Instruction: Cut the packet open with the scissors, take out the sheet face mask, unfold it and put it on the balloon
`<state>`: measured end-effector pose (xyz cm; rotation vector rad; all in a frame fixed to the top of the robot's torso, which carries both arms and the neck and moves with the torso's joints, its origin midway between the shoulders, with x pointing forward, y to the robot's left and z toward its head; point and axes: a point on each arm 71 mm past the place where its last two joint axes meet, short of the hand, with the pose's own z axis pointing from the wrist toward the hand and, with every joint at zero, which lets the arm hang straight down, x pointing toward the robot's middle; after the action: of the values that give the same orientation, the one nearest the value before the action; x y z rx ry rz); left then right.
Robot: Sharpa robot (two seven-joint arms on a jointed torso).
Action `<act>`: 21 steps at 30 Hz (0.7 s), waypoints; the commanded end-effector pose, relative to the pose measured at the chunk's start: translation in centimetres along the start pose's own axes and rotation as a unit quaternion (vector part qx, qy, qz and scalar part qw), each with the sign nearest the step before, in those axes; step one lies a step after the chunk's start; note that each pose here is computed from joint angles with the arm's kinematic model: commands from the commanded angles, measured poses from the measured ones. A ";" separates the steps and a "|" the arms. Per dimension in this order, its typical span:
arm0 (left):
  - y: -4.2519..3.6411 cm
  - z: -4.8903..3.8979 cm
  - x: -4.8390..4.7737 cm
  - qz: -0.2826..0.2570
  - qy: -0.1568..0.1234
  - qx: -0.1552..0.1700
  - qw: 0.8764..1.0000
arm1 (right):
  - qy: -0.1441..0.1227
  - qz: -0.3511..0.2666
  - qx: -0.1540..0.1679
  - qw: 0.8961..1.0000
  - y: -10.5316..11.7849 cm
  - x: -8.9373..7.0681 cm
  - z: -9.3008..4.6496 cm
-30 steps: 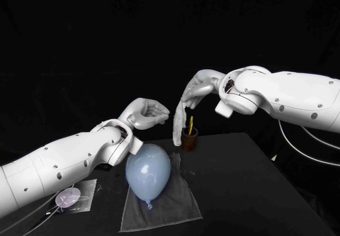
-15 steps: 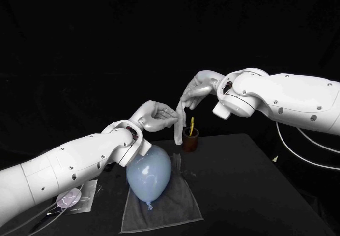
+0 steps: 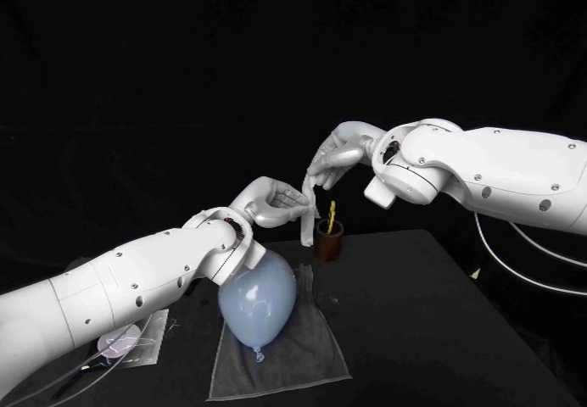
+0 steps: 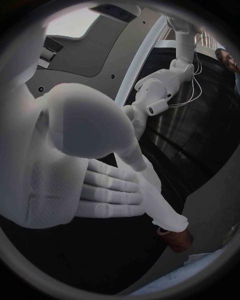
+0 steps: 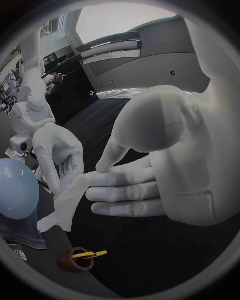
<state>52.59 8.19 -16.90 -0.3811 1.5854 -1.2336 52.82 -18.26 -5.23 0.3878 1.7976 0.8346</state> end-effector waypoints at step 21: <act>0.17 0.28 0.26 -0.024 -0.015 -0.029 0.999 | 0.022 0.013 -0.034 0.999 1.5 1.4 -0.6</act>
<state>52.79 8.05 -17.23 -0.4519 1.6107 -1.2084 51.59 -16.71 -5.19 0.3576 1.8106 0.9077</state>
